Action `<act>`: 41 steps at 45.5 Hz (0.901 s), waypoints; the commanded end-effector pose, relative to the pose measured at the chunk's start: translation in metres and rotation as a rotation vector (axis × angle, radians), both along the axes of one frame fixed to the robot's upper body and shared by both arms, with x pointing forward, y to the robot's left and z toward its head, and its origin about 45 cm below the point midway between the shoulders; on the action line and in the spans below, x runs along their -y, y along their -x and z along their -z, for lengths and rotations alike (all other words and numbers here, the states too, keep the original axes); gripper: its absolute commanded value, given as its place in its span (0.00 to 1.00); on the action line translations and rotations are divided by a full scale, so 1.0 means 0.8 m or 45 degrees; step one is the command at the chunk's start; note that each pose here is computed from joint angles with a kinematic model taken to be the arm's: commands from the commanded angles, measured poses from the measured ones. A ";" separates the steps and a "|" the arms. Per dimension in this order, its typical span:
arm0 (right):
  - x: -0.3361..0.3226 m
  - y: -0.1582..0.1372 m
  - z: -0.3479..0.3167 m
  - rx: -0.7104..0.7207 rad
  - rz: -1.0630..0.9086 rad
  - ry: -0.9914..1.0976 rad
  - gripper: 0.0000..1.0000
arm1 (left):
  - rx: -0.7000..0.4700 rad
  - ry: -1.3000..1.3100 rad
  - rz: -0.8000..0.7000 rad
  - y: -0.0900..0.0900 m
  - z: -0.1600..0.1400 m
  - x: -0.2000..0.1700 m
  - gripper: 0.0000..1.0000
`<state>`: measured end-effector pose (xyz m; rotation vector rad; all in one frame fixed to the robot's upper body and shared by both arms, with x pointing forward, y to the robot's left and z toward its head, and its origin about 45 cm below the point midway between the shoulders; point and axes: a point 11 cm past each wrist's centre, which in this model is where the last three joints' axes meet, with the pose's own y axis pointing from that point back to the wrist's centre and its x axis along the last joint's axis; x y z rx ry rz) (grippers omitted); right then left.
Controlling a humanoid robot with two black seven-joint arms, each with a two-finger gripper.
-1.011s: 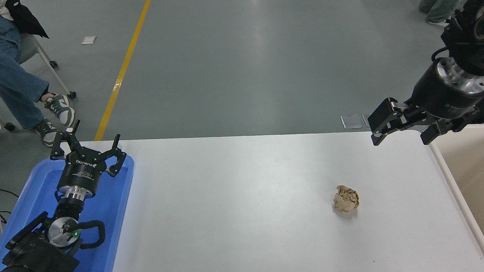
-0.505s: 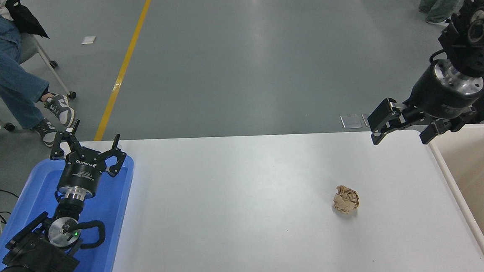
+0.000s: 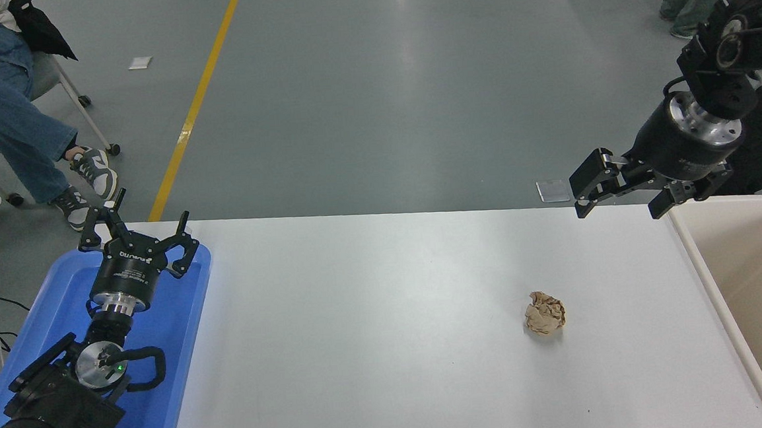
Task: Pick up paper ball place in dustbin
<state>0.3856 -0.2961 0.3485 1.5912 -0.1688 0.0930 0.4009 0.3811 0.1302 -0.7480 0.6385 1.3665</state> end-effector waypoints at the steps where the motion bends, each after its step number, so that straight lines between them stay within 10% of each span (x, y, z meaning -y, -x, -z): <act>1: 0.009 -0.007 -0.014 0.047 0.016 0.019 1.00 | 0.000 0.001 0.002 0.000 0.000 0.001 1.00; 41: 0.003 -0.024 0.158 0.244 -0.023 0.059 1.00 | -0.001 0.001 0.001 0.000 0.000 0.000 1.00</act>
